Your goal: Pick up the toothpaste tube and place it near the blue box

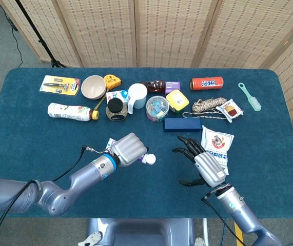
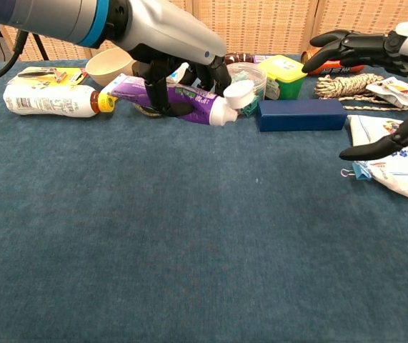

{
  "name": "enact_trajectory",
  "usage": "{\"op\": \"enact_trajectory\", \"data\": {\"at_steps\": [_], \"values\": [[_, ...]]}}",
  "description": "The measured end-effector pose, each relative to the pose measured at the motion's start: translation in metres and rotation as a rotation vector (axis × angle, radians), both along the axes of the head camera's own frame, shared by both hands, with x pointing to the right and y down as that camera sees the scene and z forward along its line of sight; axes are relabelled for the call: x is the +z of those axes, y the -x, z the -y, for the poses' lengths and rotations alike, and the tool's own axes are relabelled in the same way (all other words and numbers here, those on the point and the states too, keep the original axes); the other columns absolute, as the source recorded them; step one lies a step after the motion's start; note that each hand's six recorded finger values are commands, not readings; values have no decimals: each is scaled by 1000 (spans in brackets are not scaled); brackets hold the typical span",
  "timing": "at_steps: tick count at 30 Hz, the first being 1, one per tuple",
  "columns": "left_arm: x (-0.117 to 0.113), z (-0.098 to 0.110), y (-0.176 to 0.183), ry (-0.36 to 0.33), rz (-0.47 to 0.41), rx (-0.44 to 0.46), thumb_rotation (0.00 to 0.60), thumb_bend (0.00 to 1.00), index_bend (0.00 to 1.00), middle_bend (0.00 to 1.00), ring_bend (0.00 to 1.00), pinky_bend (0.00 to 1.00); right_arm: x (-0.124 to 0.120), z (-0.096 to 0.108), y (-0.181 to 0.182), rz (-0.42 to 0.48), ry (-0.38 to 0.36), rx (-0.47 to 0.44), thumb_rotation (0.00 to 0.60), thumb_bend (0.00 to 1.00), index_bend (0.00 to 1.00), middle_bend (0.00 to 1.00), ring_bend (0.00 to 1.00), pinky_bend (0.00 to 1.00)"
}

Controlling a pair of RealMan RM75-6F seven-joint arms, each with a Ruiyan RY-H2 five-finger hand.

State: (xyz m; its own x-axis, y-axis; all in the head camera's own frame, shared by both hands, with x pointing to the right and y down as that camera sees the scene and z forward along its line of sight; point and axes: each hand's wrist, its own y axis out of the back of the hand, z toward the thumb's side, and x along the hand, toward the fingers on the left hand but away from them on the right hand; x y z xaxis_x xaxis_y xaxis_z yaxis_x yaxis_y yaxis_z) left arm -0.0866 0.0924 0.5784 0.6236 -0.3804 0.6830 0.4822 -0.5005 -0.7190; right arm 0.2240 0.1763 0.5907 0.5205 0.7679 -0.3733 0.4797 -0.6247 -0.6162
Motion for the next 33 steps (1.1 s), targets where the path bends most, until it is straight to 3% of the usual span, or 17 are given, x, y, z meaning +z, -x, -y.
{"op": "enact_trajectory", "data": {"at_steps": [33], "values": [[3, 2, -5, -7, 7, -8, 600, 1000, 610, 501, 525, 592, 1, -9, 26, 44, 15, -44, 600, 0, 226, 0, 0, 0]]}}
